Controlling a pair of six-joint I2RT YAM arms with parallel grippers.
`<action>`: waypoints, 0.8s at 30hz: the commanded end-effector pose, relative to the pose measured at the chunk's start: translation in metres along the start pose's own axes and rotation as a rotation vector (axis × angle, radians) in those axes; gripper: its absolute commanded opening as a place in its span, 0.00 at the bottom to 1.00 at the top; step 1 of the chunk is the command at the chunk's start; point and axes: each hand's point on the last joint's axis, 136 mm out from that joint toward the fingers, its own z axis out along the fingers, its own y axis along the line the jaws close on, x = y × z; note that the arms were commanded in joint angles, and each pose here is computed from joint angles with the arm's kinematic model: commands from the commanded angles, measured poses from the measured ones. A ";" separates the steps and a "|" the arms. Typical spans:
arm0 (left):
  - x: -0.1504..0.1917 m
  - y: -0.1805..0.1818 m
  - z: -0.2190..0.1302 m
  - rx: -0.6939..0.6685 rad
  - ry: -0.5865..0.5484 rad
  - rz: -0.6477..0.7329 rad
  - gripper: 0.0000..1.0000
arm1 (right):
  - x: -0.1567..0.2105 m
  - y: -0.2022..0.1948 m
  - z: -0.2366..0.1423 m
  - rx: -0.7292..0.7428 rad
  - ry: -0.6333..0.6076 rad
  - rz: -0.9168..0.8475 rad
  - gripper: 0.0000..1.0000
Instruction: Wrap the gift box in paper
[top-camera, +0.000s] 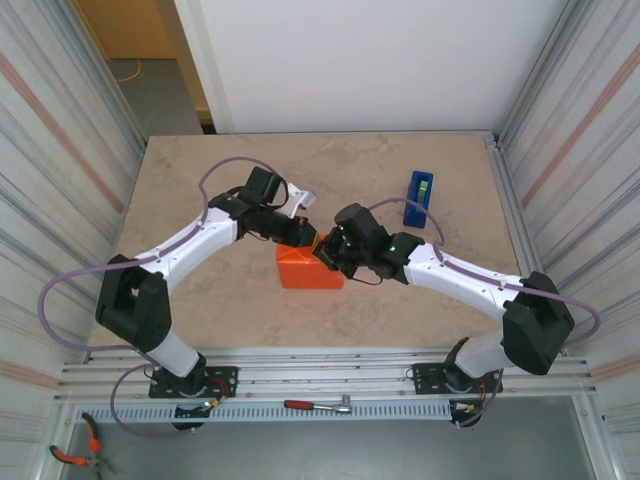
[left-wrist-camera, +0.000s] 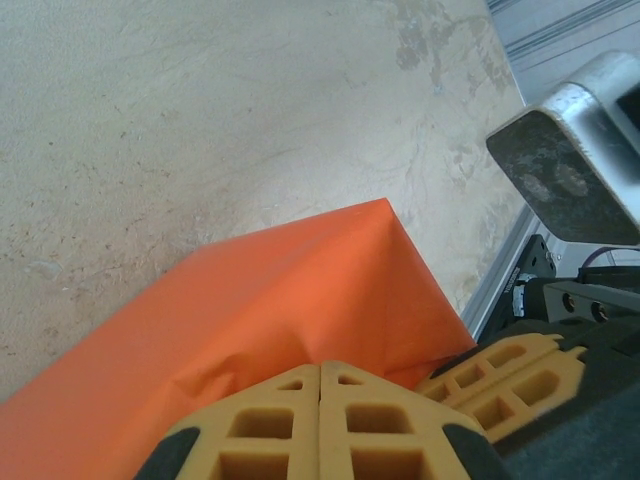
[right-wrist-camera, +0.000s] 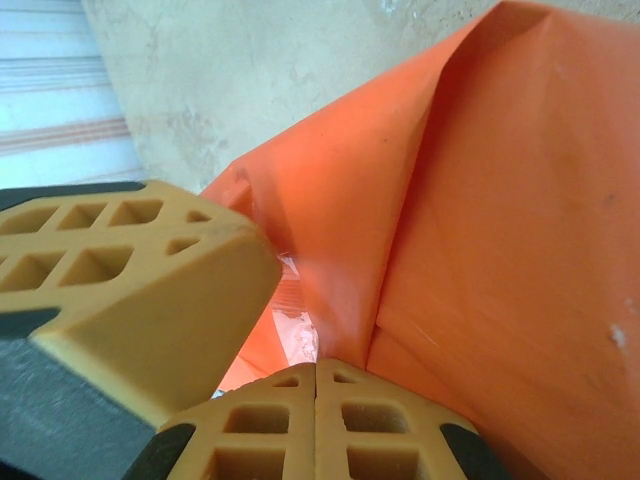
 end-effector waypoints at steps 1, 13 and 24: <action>-0.009 -0.017 -0.020 0.011 -0.039 0.030 0.00 | 0.006 -0.083 0.008 0.283 0.003 0.055 0.00; 0.018 0.000 -0.001 0.000 0.010 -0.020 0.00 | 0.006 -0.083 0.008 0.282 -0.001 0.056 0.00; 0.012 -0.004 -0.010 -0.006 -0.005 -0.001 0.00 | 0.005 -0.085 0.006 0.289 -0.010 0.058 0.00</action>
